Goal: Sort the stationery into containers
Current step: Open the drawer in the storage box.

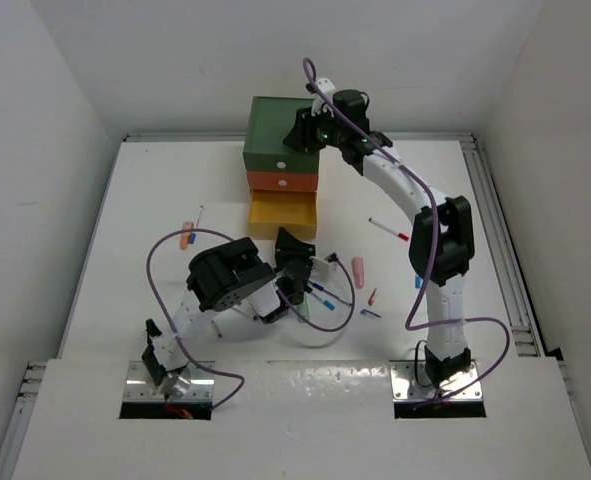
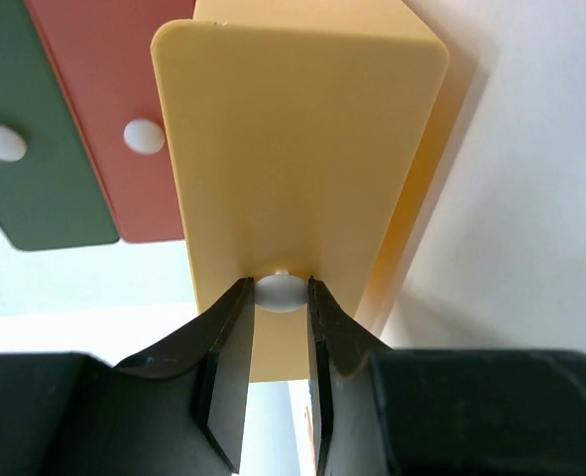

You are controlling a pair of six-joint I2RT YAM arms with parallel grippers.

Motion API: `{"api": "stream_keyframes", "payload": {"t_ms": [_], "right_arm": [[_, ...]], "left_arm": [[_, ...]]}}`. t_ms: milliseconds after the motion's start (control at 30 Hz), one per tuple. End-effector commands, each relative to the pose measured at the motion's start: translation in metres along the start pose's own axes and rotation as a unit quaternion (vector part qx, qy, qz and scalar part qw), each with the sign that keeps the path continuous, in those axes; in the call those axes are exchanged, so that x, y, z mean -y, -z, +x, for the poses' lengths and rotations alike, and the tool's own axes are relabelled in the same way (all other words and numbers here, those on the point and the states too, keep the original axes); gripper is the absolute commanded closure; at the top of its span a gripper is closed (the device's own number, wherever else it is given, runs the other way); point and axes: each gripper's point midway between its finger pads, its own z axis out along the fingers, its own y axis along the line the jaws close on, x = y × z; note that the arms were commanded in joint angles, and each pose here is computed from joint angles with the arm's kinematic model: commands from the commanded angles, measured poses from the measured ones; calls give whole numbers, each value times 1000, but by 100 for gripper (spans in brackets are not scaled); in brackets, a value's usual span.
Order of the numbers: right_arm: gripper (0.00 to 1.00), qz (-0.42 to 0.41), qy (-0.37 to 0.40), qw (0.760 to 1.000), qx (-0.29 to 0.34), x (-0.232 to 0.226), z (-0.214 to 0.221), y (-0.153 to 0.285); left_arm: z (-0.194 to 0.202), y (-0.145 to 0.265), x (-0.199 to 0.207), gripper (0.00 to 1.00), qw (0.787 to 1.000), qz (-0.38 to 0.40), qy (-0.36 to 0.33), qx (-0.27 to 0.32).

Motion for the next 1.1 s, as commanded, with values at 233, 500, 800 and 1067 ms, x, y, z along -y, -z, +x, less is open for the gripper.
{"api": "stream_keyframes", "payload": {"t_ms": [233,500,800,1067], "right_arm": [[57,-10,-11,999,-37,-17,18,10],[57,-14,-6,999,-38,-24,17,11],[56,-17,4,999,-38,-32,15,17],[56,-15,3,999,-48,-34,24,26]], "left_arm": [[2,32,-98,71,953,-178,244,21],[6,32,-101,28,955,-179,235,16],[1,46,-116,25,953,-182,240,23],[-16,80,-98,20,960,-127,247,33]]}}
